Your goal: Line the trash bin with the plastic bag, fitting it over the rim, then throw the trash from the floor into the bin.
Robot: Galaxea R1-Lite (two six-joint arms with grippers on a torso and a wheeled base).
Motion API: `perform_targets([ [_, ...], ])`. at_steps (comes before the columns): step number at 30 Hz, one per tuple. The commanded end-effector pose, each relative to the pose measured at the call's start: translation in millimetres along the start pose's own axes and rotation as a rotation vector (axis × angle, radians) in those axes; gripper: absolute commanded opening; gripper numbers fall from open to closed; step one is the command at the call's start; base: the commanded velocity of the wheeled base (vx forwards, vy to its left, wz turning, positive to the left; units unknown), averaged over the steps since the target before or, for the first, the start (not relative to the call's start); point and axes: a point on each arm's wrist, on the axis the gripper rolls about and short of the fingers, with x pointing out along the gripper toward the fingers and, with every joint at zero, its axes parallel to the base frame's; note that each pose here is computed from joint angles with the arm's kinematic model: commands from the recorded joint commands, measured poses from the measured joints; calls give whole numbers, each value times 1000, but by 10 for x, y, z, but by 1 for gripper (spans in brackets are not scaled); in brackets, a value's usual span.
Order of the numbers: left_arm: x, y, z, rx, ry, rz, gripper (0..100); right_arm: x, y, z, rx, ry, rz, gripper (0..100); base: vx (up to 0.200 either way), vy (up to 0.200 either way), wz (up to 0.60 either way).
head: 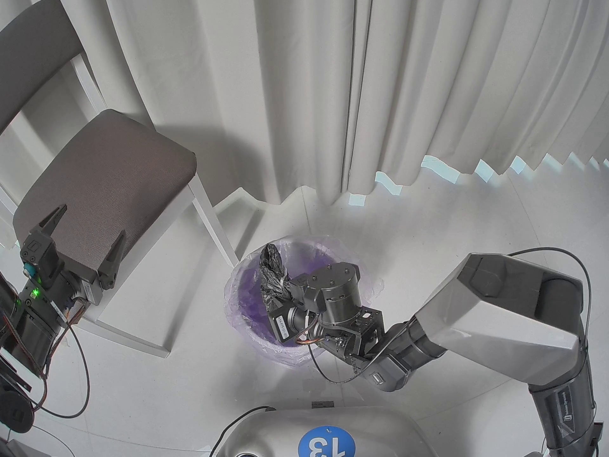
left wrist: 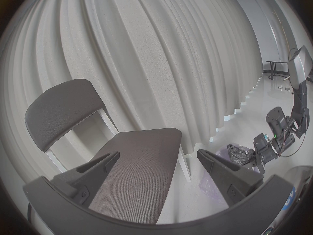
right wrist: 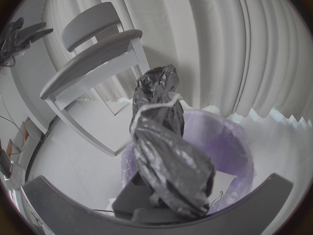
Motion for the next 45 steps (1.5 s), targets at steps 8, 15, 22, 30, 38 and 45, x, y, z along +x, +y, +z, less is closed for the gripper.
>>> perform_targets([
  [8,37,7,-54,5,30,8,100,472,-217,-364,13,-1,-55,0,0,0,0],
  [15,59,2,-77,7,35,-3,100,771,-470,-117,49,-166,-128,0,0,0,0],
  [22,61,0,-79,7,35,-5,100,785,-590,116,56,-234,-147,0,0,0,0],
  [30,50,5,-72,7,31,-3,100,627,-360,-223,40,-128,-105,0,0,0,0],
  [38,52,4,-73,7,31,-3,100,440,-20,-519,10,-62,-39,0,0,0,0],
  [45,48,7,-68,6,28,-2,100,416,22,-523,-2,-69,-29,0,0,0,0],
])
